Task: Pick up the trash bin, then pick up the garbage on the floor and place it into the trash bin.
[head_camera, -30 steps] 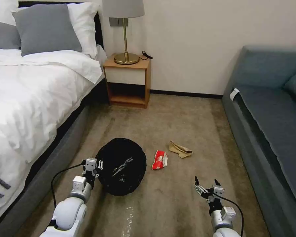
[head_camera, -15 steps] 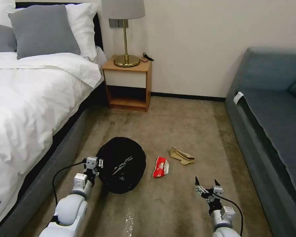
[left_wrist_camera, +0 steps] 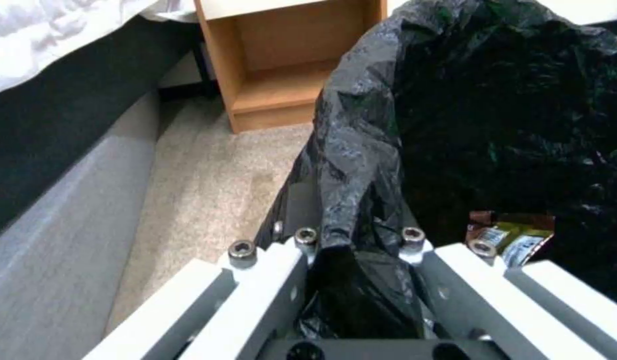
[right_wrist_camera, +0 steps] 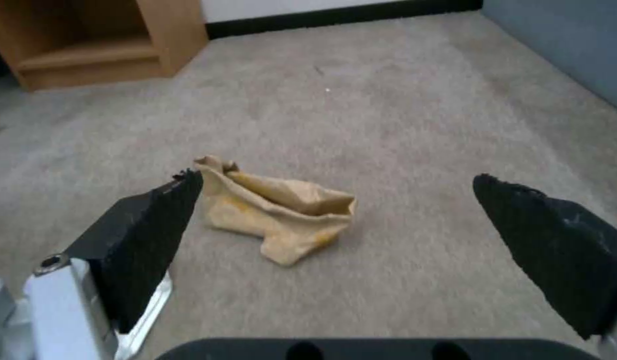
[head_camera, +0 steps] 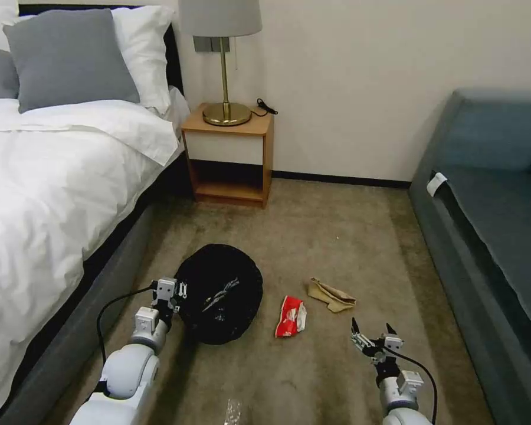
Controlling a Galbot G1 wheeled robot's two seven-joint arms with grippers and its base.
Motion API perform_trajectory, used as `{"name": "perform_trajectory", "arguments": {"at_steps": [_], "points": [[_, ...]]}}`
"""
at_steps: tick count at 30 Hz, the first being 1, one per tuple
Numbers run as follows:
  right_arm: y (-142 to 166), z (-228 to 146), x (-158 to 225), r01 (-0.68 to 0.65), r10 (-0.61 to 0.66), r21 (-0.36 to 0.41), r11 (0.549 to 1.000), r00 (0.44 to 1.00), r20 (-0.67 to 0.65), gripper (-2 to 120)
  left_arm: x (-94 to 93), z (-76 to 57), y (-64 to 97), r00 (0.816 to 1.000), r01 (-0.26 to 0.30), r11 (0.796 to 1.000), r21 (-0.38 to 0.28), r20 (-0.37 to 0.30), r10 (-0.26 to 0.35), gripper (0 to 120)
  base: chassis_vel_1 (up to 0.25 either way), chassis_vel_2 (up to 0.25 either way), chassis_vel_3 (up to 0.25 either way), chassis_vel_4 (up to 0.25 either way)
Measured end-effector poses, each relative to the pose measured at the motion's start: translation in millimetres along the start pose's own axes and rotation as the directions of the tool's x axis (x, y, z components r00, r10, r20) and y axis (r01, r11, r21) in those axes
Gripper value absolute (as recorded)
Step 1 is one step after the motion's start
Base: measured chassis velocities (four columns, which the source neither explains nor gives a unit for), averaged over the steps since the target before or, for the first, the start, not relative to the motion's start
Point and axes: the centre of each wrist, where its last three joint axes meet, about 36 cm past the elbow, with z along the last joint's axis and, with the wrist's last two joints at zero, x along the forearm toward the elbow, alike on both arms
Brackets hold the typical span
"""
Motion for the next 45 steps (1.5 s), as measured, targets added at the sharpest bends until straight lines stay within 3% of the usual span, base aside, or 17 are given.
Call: {"name": "perform_trajectory", "arguments": {"at_steps": [22,35,45], "points": [[3,4,5,0.013,-0.013,0.028,1.000,1.000,-0.005,100,4.3,4.6,-2.1,1.000,-0.011,1.000,0.002,0.000,0.011,4,-0.108,0.105,0.119,-0.108],[11,4,-1,0.113,-0.114,0.012,0.993,0.994,0.005,100,6.2,14.0,0.1,1.000,-0.007,1.000,0.010,0.008,0.007,4,-0.040,0.052,0.052,-0.047],[7,-35,-22,0.258,-0.255,0.019,0.966,0.962,-0.098,100,9.5,3.4,3.1,1.000,0.007,0.999,0.040,0.004,-0.007,4,0.000,0.000,0.000,0.000]]}}
